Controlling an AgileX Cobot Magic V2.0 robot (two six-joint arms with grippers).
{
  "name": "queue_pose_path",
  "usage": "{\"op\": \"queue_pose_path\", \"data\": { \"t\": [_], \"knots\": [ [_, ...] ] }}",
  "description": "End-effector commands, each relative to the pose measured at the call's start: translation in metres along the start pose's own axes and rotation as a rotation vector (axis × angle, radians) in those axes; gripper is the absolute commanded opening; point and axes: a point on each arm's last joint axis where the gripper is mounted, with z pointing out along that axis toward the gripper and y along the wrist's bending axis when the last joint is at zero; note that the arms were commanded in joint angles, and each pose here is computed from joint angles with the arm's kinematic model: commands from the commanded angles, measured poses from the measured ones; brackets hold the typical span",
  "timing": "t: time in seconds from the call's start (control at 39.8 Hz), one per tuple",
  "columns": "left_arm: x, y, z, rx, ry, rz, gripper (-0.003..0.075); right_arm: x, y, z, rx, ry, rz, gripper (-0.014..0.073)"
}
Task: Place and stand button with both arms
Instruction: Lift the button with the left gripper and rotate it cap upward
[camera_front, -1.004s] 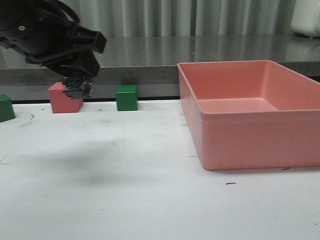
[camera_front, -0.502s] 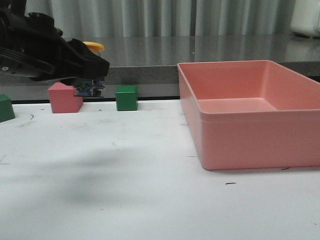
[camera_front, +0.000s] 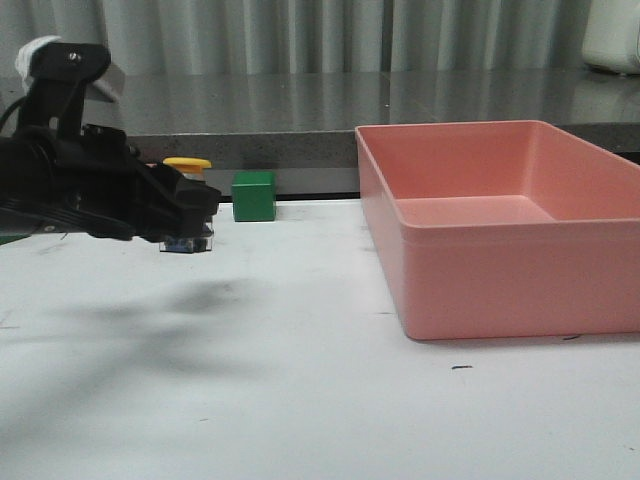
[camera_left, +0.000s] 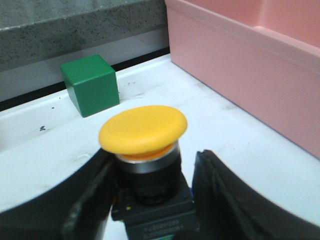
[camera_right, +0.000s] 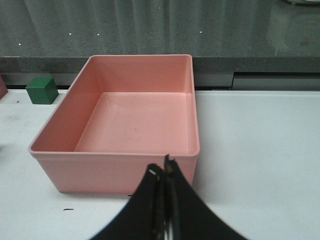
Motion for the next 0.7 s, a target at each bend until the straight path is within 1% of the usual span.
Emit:
{"op": "queue_pose_path", "data": {
  "t": [0.0, 0.23, 0.3, 0.4, 0.68],
  "knots": [
    [-0.019, 0.002, 0.001, 0.001, -0.158, 0.013, 0.019, -0.015, 0.001, -0.002, -0.006, -0.099, -0.024, -0.0061],
    [-0.004, -0.001, 0.002, 0.017, -0.207, 0.012, 0.0197, -0.015, 0.001, -0.002, -0.006, -0.099, -0.024, -0.0061],
    [0.001, -0.001, 0.0, 0.0, -0.219, 0.021, 0.022, -0.015, 0.001, -0.002, -0.006, -0.099, -0.024, -0.0061],
    [0.009, 0.002, -0.001, -0.034, -0.217, -0.007, 0.0244, -0.015, 0.001, -0.002, -0.006, -0.099, -0.024, -0.0061],
    [0.025, -0.001, -0.005, -0.027, -0.221, -0.025, 0.0244, -0.015, 0.001, -0.002, -0.006, -0.099, -0.024, -0.0061]
  ]
}}
